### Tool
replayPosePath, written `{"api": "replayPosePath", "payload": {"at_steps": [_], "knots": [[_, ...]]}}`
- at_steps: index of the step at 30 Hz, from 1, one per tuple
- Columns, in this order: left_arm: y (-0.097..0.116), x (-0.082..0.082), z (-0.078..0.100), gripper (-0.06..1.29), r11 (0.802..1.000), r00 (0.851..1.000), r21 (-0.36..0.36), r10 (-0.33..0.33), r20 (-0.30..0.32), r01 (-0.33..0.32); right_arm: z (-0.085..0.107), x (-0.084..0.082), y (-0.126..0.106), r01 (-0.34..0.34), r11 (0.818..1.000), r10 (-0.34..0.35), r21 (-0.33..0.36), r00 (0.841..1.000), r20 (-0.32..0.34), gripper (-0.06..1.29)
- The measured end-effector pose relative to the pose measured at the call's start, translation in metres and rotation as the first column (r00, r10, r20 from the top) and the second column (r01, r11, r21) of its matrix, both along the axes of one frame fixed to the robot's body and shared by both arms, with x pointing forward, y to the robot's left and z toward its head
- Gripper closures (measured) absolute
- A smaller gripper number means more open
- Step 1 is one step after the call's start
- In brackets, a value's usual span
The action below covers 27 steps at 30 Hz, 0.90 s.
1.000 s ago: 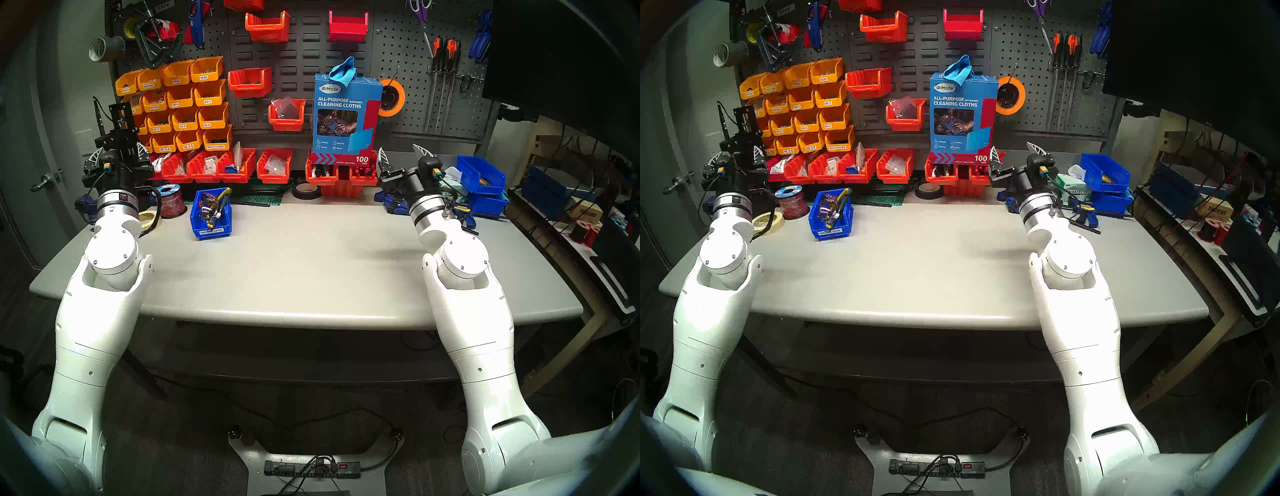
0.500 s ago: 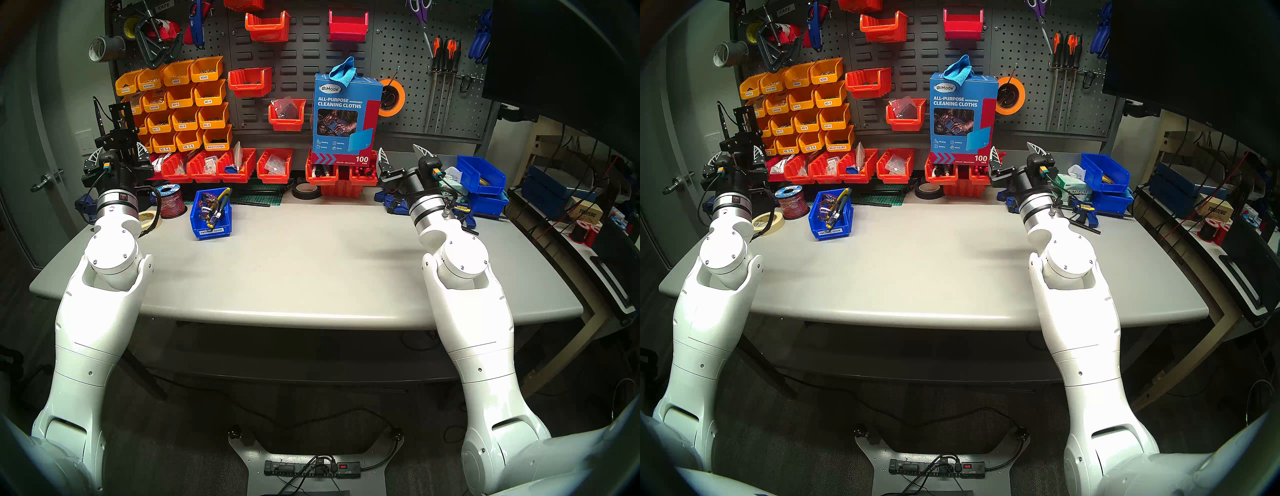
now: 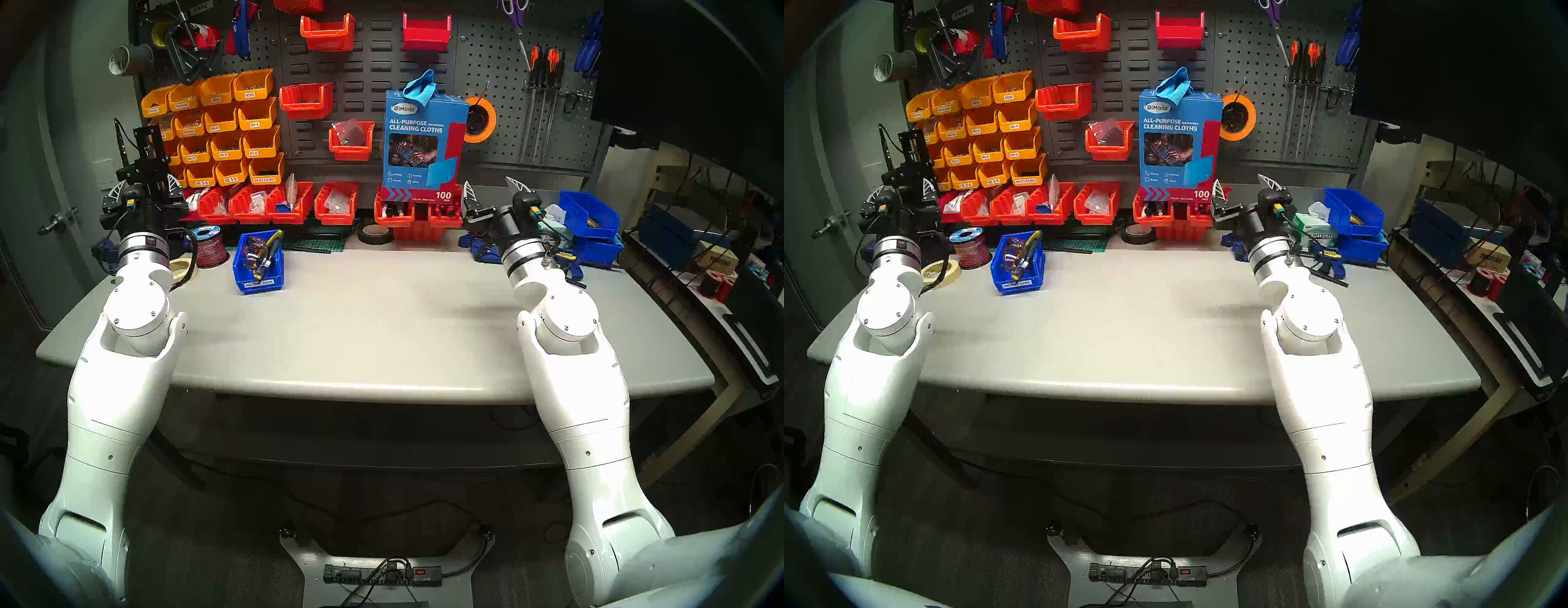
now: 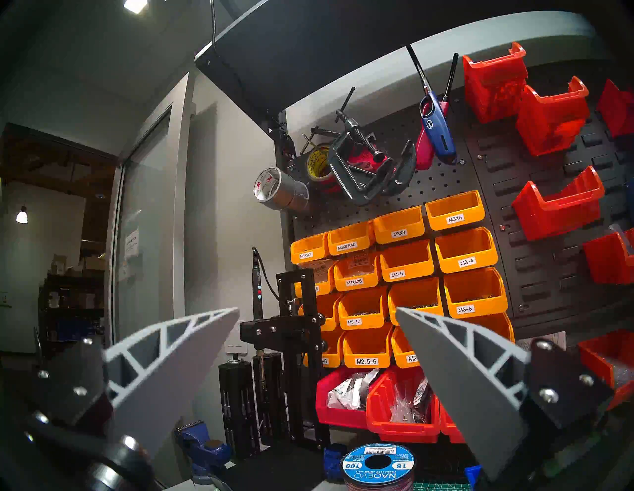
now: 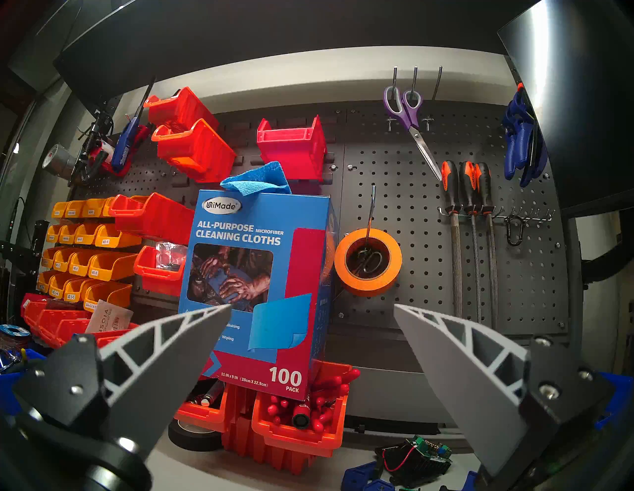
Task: Take out tools from the storage box
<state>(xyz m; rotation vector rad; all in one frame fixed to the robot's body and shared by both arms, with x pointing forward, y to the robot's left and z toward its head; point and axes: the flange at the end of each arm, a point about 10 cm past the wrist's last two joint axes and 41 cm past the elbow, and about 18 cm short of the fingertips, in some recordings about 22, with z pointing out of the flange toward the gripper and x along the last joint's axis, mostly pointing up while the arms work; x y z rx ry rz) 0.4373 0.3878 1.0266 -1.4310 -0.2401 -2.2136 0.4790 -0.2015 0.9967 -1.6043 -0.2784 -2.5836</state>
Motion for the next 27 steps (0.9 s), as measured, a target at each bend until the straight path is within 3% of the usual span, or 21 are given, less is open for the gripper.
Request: {"api": "replayPosePath", "payload": {"at_steps": [27], "knots": [[0.0001, -0.0001, 0.0002, 0.0, 1.0, 1.0, 0.0, 0.001, 0.001, -0.001, 0.0, 0.0, 0.0, 0.0, 1.0, 0.0, 0.0, 1.0, 0.0, -0.01]]}}
